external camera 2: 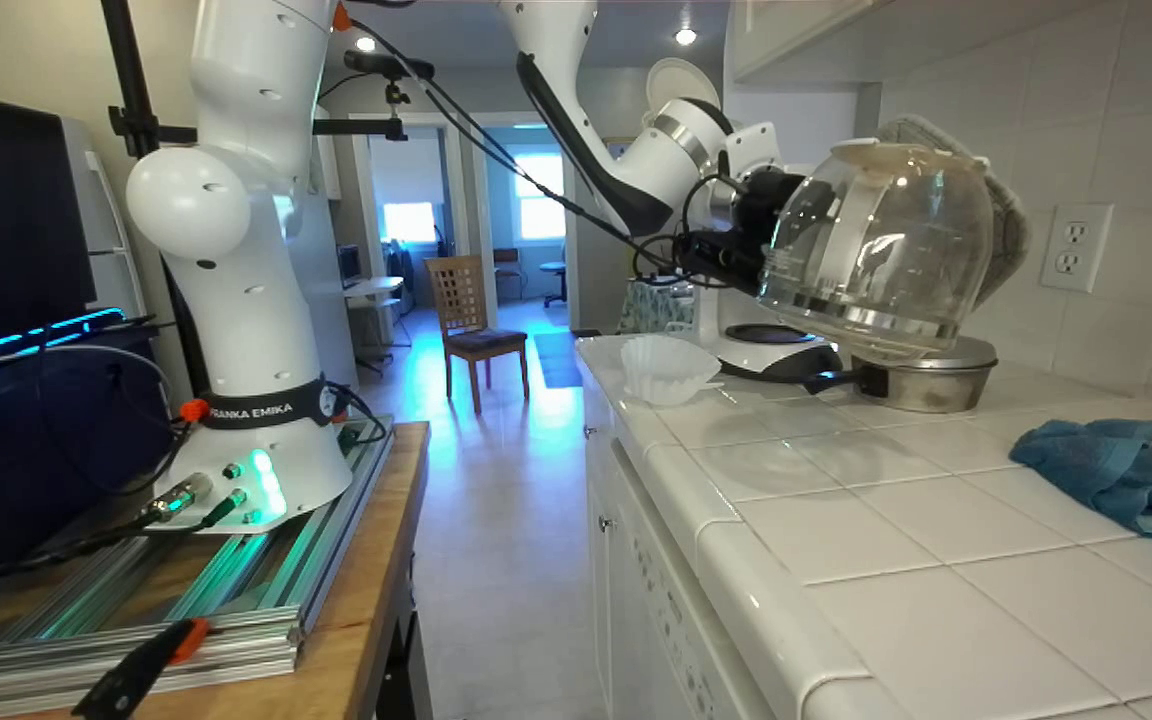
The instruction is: Use the grey mat to pick up the coffee pot
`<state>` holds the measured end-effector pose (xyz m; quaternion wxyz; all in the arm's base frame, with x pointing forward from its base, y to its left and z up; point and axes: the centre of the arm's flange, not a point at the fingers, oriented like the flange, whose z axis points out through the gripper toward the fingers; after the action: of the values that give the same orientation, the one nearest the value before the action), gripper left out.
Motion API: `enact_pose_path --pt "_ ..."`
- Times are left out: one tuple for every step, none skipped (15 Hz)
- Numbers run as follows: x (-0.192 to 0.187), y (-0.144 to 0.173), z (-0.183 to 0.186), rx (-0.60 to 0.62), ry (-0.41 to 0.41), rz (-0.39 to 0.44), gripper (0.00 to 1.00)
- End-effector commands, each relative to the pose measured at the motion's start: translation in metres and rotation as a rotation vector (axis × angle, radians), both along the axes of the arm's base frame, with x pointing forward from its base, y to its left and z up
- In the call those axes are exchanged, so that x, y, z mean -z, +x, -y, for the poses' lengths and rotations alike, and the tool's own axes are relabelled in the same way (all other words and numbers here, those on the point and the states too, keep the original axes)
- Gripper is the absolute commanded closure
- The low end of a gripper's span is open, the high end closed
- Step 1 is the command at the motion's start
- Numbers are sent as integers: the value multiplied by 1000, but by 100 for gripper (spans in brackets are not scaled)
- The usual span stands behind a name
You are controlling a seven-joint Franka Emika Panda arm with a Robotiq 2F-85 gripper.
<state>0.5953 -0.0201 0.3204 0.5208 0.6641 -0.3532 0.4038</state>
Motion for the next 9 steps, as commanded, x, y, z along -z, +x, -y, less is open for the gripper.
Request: enact_pose_path --pt "-8 -9 3 -51 -28 17 100" --pt "-6 -10 3 -63 -25 16 100" --pt "-5 -11 4 -69 -28 10 100" --pt "-2 -12 5 -84 -33 1 100" --pt "0 -13 5 -108 -36 -5 100" --pt "3 -15 6 -125 -32 -8 100" --pt "5 -16 7 -135 -32 -11 100" --pt "8 -16 8 -144 -28 -9 100" --pt "12 -17 8 -148 -29 -10 100"
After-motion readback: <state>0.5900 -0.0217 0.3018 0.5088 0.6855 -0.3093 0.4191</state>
